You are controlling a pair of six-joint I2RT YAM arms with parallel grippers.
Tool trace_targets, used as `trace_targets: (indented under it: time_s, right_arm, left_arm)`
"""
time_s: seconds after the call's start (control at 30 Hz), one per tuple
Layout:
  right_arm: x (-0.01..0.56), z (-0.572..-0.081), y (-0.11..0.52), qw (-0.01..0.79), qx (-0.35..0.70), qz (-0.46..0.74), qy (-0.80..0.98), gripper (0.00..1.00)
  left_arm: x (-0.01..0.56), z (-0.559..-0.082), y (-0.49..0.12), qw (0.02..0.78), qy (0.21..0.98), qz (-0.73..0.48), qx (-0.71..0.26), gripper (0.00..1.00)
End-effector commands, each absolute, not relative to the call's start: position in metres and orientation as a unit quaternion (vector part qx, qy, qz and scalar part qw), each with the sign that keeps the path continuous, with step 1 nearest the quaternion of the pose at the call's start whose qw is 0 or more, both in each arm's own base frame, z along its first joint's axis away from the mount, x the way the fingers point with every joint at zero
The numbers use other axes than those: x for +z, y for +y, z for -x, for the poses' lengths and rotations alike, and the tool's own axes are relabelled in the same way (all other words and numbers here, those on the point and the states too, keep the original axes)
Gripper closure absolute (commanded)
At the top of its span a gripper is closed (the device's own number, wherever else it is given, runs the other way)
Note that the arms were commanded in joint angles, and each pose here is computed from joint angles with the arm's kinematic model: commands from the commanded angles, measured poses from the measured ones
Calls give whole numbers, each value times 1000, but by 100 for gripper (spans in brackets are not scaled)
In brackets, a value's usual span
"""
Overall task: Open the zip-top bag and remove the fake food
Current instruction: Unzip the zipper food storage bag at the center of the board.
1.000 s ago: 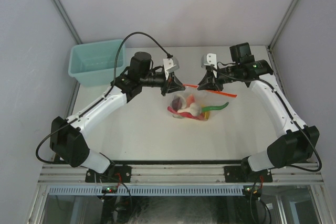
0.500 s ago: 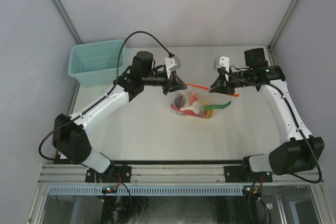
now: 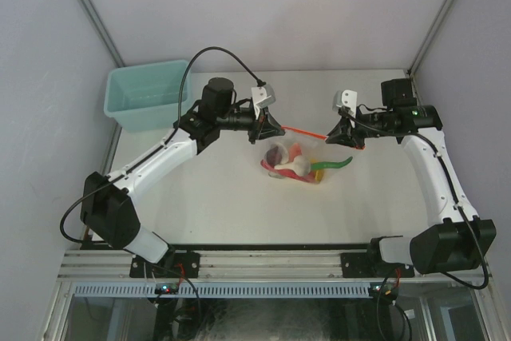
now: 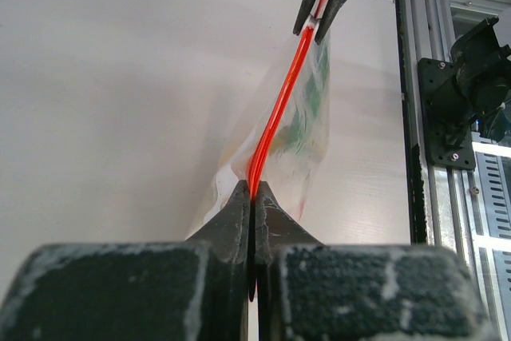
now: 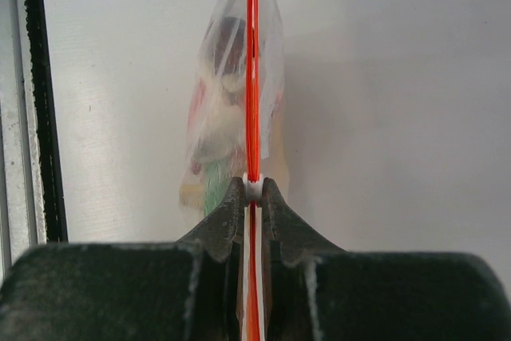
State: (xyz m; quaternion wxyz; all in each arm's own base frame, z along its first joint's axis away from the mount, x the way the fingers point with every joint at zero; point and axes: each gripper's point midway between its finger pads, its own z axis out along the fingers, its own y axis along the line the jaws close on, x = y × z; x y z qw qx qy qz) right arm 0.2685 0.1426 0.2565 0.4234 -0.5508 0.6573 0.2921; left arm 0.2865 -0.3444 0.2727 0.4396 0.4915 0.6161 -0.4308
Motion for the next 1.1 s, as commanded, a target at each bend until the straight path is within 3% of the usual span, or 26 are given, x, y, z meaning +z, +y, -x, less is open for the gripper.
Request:
trace_targets:
  time_s: [0.0, 1.07]
  right_arm:
    - [259, -264, 133, 430, 269, 555, 659, 100]
    - [213, -227, 55, 372, 166, 542, 735, 100]
  left_arm:
    - [323, -291, -351, 492, 567, -498, -434, 100]
    - [286, -296, -358, 476, 603, -517, -376, 100]
